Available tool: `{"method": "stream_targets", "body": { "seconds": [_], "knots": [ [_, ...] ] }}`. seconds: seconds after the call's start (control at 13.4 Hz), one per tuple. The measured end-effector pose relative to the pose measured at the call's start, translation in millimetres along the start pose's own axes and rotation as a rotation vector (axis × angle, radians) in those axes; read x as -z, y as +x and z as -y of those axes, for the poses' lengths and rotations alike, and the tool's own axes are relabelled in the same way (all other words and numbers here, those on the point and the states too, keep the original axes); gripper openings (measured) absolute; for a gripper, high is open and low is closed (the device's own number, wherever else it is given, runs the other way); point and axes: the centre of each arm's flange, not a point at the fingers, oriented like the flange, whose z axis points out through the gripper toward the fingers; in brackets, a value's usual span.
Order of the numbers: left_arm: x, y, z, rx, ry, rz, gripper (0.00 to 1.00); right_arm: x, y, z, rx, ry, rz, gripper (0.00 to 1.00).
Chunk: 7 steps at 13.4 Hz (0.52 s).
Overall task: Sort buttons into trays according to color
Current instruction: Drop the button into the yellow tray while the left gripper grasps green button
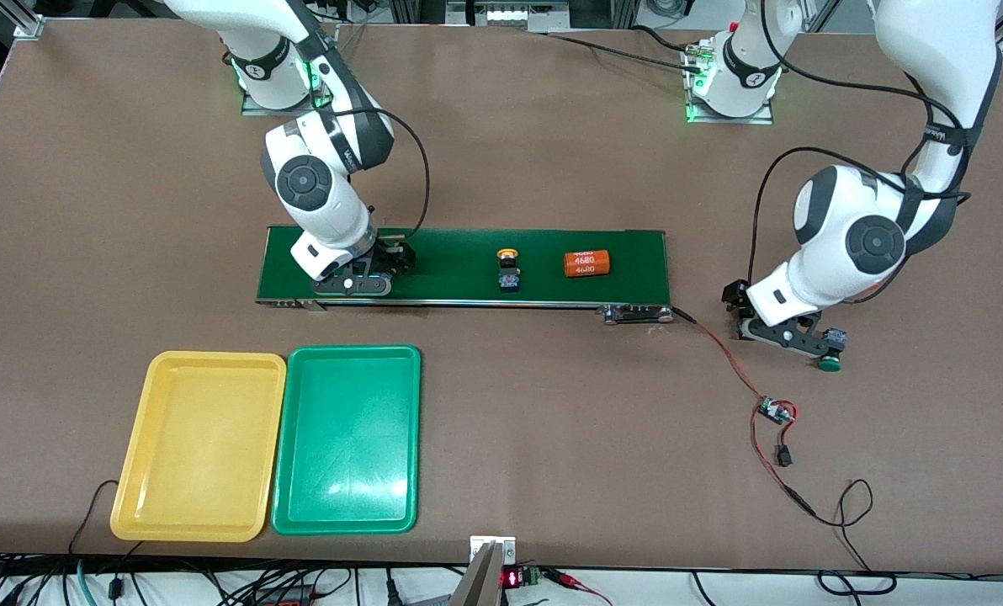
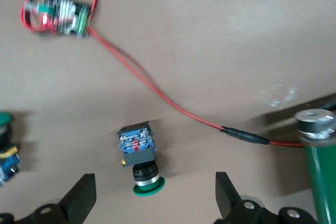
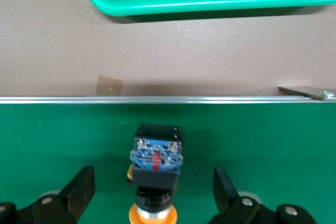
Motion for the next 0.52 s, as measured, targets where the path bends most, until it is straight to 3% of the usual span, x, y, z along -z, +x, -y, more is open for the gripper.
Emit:
{"method": "stream_targets", "body": {
  "seconds": [0.07,0.37,0.52],
  "knots": [
    [-7.5,-1.2,6.8,0.038,-0.008,0.012,1.00,-3.2,0.5,-0.1,0.001,-0.001,-0.002,0.93],
    [-35.4,-3.8,11.8,0.113,-0.040,0.056,1.00,-5.6,2.4,-1.9,-0.001,-0.003,-0.005,0.44],
    [-44.8,-1.0,12.2,0.125,-0.048,0.064,1.00,-3.7,5.4,-4.1,-0.007,-0.001,-0.010,0.43]
  ]
}}
